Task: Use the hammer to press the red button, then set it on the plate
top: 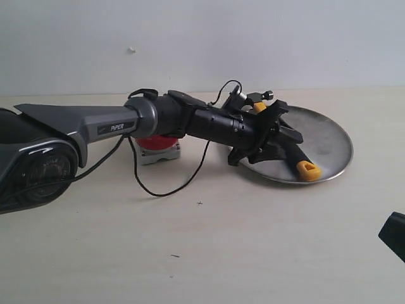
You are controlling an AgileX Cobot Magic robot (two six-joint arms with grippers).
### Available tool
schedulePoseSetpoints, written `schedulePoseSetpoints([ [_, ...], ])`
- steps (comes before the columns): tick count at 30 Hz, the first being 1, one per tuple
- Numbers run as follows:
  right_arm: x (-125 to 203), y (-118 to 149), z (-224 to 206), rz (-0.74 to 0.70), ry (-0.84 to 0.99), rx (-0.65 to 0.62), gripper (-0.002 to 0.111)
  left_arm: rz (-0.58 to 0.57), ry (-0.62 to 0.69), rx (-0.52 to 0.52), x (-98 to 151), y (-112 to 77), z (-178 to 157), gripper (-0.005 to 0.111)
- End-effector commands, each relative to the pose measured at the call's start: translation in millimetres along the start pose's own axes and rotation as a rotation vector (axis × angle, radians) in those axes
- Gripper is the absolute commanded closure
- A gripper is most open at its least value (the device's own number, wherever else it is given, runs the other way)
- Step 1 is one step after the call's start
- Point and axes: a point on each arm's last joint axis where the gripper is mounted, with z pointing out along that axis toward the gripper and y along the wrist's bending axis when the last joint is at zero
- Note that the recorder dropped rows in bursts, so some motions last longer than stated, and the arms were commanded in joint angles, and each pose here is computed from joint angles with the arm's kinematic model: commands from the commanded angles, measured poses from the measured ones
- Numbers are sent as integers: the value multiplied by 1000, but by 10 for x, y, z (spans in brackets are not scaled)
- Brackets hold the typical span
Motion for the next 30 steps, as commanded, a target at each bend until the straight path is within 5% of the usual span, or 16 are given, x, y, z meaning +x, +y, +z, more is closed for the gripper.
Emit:
schedulePoseSetpoints([
  [1, 12, 2, -4, -7, -1, -5, 108, 8, 79, 55, -39, -92, -160, 54],
  [4, 12, 2, -4, -7, -1, -5, 108, 50, 179, 116, -2, -159, -267, 66],
  [7, 12, 2, -4, -7, -1, -5, 108, 199, 245, 203, 31, -488, -445, 106],
  [12, 12, 2, -4, -7, -1, -5, 108, 407, 243, 277, 149, -1229, -863, 107],
  [16, 12, 2, -4, -7, -1, -5, 108, 539, 135, 120, 288, -1636, -1397, 107],
  [21, 12, 2, -4, -7, -1, -5, 108, 686, -56, 4, 870, -1934, -1732, 107],
  [26, 12, 2, -4, -7, -1, -5, 108, 789, -352, -168, 1501, -2025, -2131, 107],
  [30, 12, 4, -4, -8, 0, -7, 108, 852, -399, -155, 1969, -2042, -2497, 107],
])
